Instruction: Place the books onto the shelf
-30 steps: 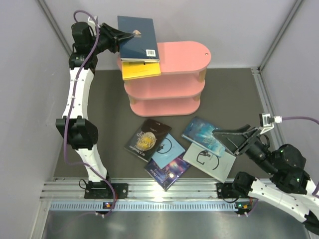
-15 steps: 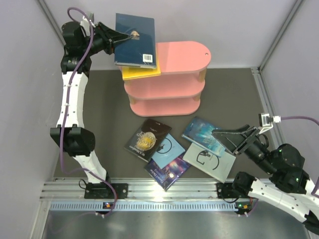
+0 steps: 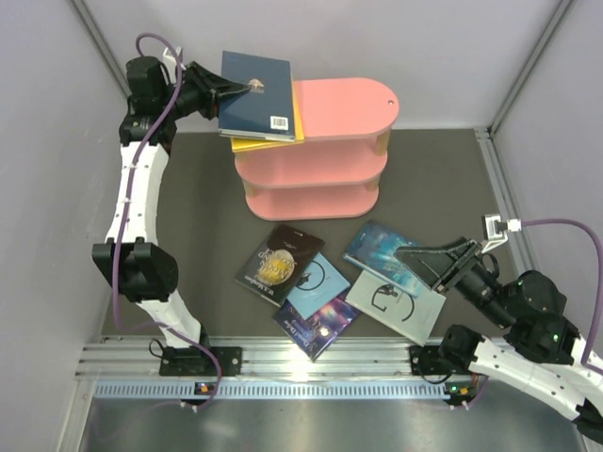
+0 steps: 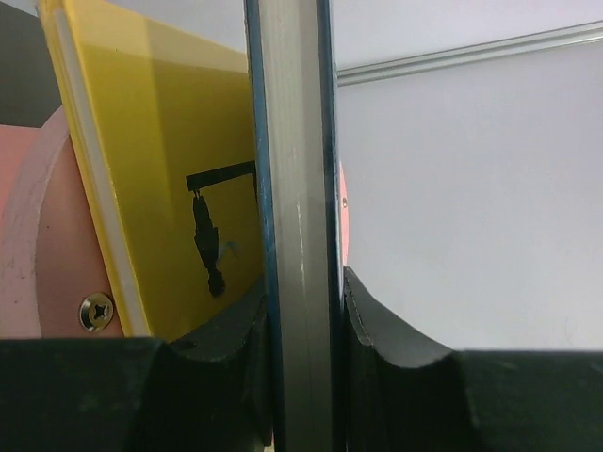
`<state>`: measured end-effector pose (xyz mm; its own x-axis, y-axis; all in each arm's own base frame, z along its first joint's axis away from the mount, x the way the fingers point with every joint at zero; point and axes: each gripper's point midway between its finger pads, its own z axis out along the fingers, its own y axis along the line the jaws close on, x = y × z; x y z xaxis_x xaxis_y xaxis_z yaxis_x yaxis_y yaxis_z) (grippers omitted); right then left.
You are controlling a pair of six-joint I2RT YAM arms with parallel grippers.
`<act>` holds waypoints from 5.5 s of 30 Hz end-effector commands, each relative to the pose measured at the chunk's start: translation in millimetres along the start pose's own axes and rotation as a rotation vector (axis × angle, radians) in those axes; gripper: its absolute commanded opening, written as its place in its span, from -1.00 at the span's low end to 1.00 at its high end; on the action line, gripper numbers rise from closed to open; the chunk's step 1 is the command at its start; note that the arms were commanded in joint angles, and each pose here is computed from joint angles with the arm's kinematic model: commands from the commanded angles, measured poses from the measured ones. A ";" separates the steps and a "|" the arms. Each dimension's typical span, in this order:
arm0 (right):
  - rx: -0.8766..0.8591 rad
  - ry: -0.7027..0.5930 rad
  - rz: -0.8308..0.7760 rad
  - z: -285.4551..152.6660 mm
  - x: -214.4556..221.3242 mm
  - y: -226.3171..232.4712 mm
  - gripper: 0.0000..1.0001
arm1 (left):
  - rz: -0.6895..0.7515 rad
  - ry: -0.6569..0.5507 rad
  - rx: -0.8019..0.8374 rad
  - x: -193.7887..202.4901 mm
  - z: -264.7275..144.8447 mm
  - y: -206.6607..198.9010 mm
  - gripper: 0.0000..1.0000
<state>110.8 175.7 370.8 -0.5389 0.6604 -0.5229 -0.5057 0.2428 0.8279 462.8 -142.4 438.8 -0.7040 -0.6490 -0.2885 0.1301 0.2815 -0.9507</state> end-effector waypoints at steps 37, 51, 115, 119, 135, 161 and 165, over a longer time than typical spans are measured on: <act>0.093 0.115 -0.083 24.1 35.9 -34.1 1.00 | 0.604 -0.569 -0.527 -46.5 -169.6 -30.6 0.98; 0.478 0.410 -0.149 104.2 125.6 -143.5 1.00 | 0.309 -0.310 -0.714 106.3 -188.4 195.0 0.98; 0.185 0.357 -0.066 169.6 87.6 -129.1 -1.00 | 0.209 -0.030 -0.245 209.1 -142.6 240.7 0.98; 0.111 0.319 -0.009 155.3 76.5 -100.0 -1.00 | 0.274 -0.018 -0.106 218.6 -145.5 210.7 0.98; -0.133 0.282 0.207 176.4 71.5 -55.4 -1.00 | 0.279 0.141 0.098 258.3 -139.0 186.3 0.60; 0.165 0.016 -0.011 80.0 -16.1 -43.7 0.99 | 0.548 -0.040 0.314 211.3 -179.7 -43.3 -1.00; 0.175 -0.048 -0.073 52.1 -33.4 -29.9 0.99 | 0.553 -0.074 0.381 193.1 -182.5 -95.0 -1.00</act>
<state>174.5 207.5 386.1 -0.5380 0.6606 -0.5237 -0.4768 0.2739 0.8353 194.9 -166.7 426.2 -0.5363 -0.4833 -0.6920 0.5965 0.3630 -0.7158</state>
